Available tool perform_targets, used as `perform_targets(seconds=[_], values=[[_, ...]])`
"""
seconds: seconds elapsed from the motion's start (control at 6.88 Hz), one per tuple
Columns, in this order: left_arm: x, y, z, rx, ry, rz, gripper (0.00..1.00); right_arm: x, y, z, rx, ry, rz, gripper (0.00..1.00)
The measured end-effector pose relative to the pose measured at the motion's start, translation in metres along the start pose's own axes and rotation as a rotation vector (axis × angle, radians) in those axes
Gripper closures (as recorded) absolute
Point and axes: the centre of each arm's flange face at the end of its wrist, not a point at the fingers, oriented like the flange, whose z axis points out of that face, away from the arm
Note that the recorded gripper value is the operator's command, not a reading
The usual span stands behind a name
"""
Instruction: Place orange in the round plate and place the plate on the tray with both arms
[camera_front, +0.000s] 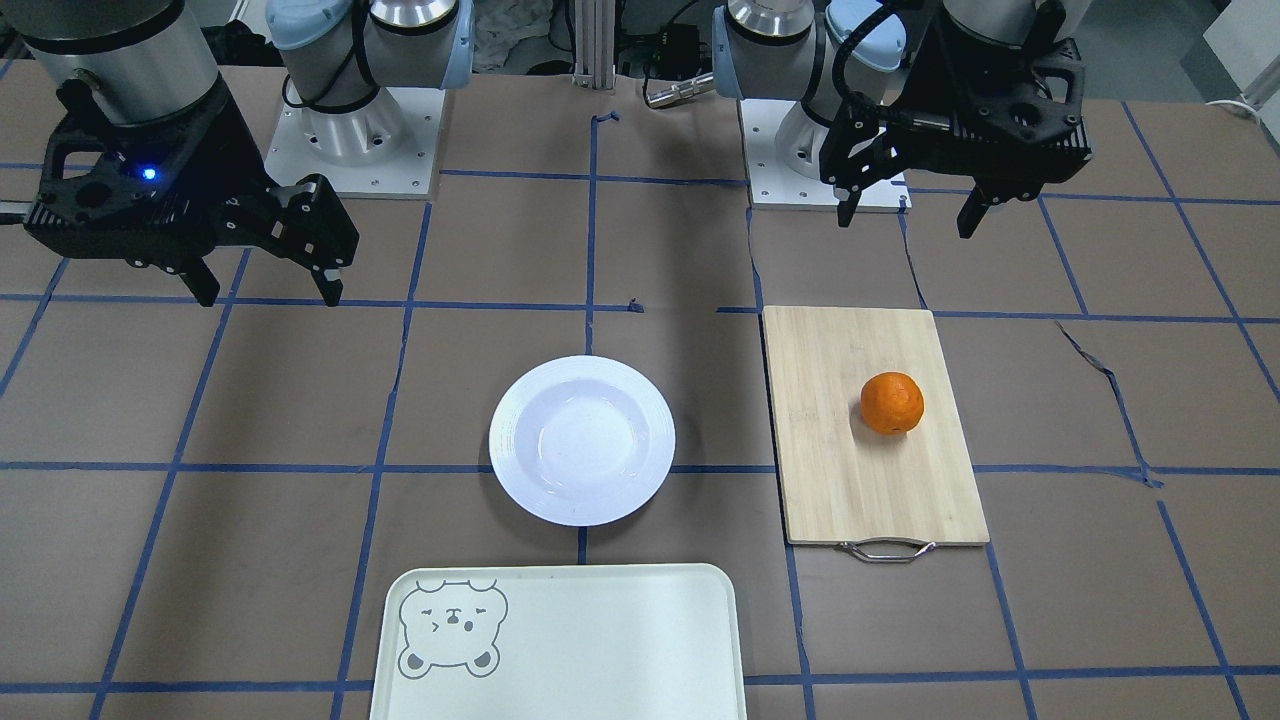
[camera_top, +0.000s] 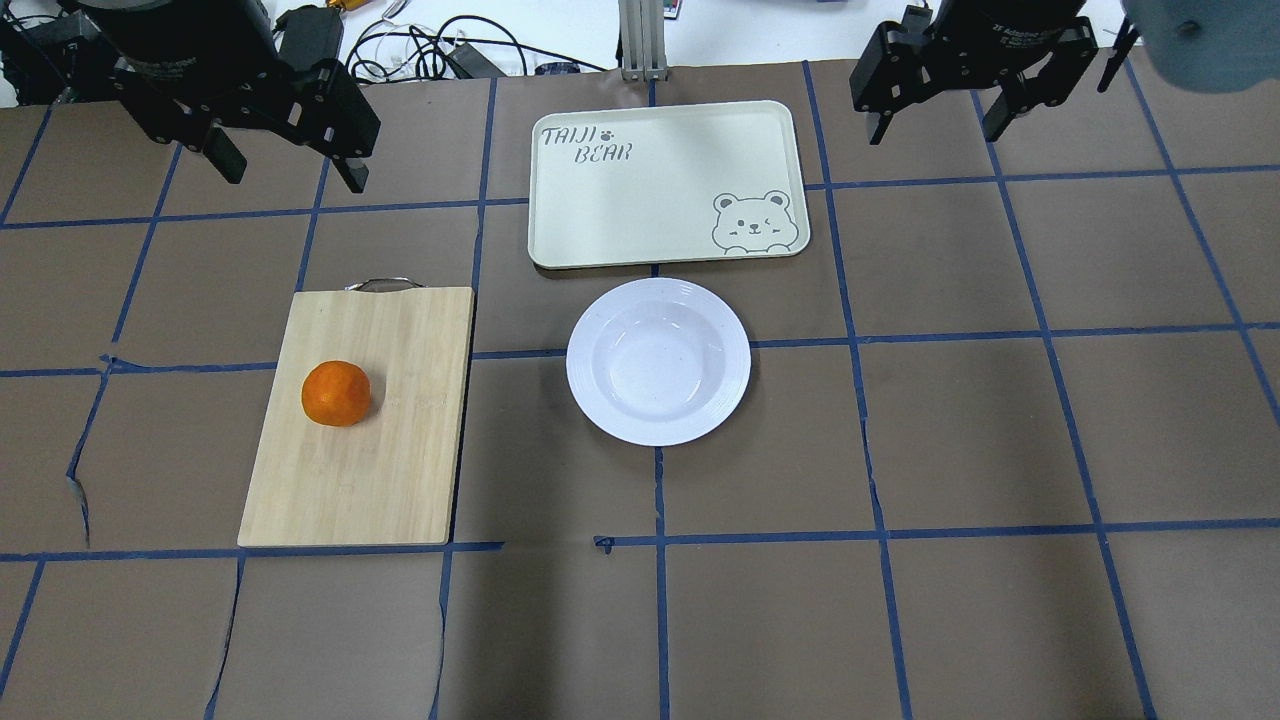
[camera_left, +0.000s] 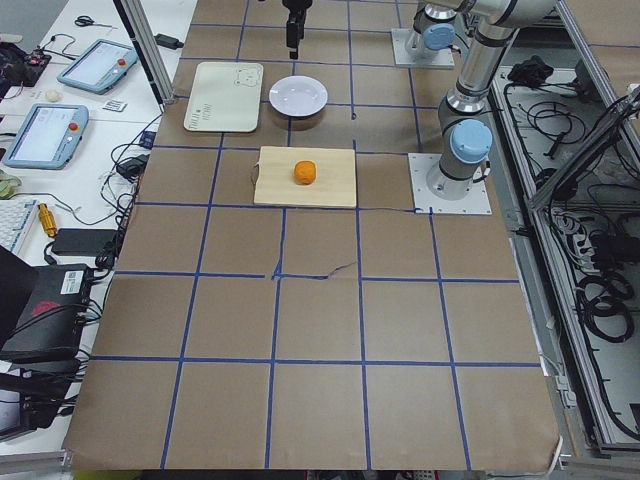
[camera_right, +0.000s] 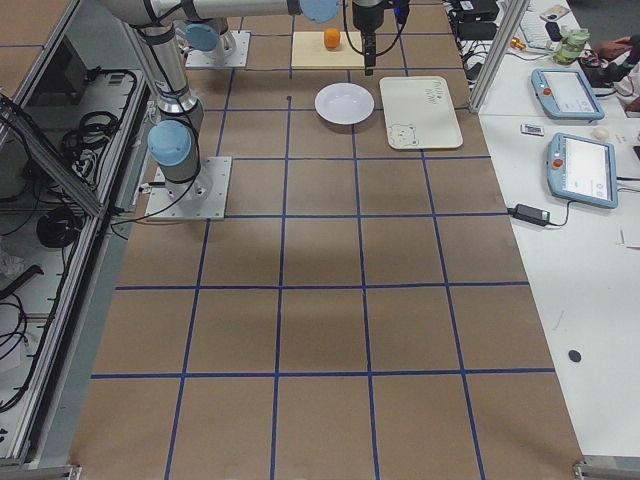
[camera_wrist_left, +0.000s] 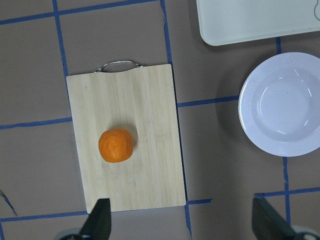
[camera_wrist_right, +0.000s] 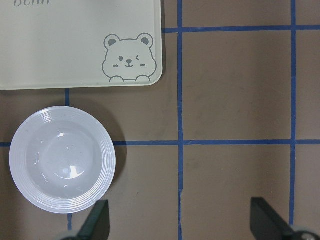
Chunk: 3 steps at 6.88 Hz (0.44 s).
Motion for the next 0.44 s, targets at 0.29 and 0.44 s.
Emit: perform_targets(seconds=[0.29,0.44], values=[[-0.001,0.000,0.004,-0.013,0.000,-0.002,0.00,0.000,0.000,0.000,0.000,0.000,-0.001,0.00],[-0.004,0.001,0.014,-0.038,0.002,-0.006,0.00,0.000,0.000,0.000,-0.001,0.000,-0.002,0.00]])
